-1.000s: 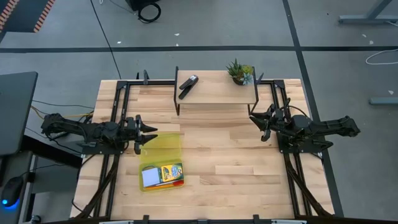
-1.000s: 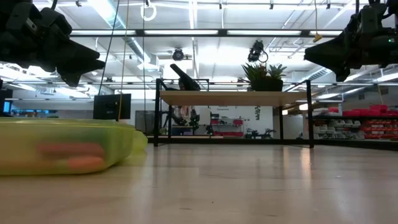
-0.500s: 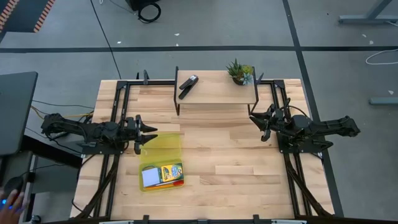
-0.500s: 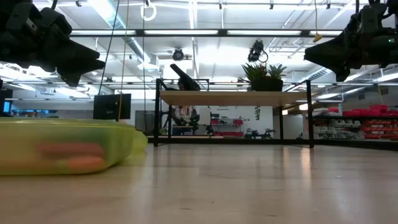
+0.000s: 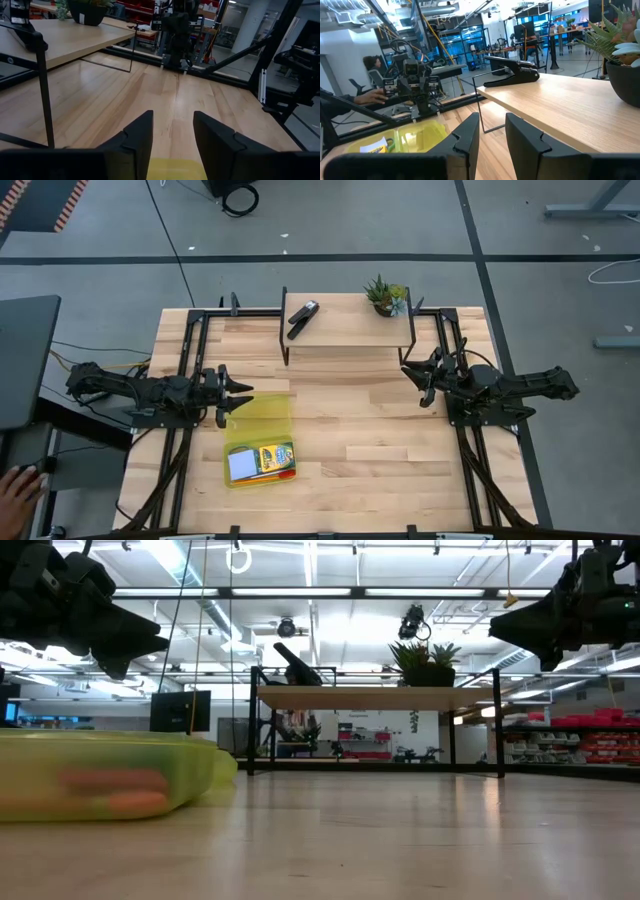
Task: Pack school essentials
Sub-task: Return to Home Position
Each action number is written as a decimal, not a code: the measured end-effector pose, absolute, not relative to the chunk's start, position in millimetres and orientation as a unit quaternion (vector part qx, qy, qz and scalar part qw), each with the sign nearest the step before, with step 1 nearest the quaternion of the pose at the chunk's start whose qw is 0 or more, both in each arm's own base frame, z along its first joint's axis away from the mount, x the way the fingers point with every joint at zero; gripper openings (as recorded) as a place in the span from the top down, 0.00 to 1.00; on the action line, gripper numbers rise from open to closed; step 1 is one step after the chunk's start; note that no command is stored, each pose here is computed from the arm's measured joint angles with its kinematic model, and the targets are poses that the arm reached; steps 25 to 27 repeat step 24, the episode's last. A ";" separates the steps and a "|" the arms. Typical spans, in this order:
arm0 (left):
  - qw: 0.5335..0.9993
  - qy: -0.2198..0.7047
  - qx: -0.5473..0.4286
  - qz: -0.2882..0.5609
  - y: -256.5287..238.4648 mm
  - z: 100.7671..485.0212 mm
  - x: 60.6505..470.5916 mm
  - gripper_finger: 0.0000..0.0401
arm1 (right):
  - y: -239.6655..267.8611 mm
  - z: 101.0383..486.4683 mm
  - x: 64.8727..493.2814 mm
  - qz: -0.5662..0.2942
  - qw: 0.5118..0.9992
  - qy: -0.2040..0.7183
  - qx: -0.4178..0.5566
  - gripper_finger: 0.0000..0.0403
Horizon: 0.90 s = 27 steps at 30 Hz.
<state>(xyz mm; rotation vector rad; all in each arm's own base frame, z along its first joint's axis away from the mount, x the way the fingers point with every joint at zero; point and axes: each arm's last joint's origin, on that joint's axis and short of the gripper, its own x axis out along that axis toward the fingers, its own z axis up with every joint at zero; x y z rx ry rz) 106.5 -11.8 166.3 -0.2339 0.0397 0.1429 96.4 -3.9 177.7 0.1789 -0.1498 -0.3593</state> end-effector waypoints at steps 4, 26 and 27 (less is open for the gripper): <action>0.990 0.020 -0.117 0.071 -11.9 166.3 106.5 0.62 | -3.9 177.7 96.4 -0.178 0.977 -0.074 0.089 0.75; 0.990 0.020 -0.116 0.071 -11.9 166.4 106.5 0.63 | -3.9 177.7 96.5 -0.178 0.977 -0.074 0.089 0.75; 0.990 0.020 -0.116 0.071 -11.9 166.4 106.5 0.63 | -3.9 177.7 96.5 -0.178 0.977 -0.074 0.089 0.75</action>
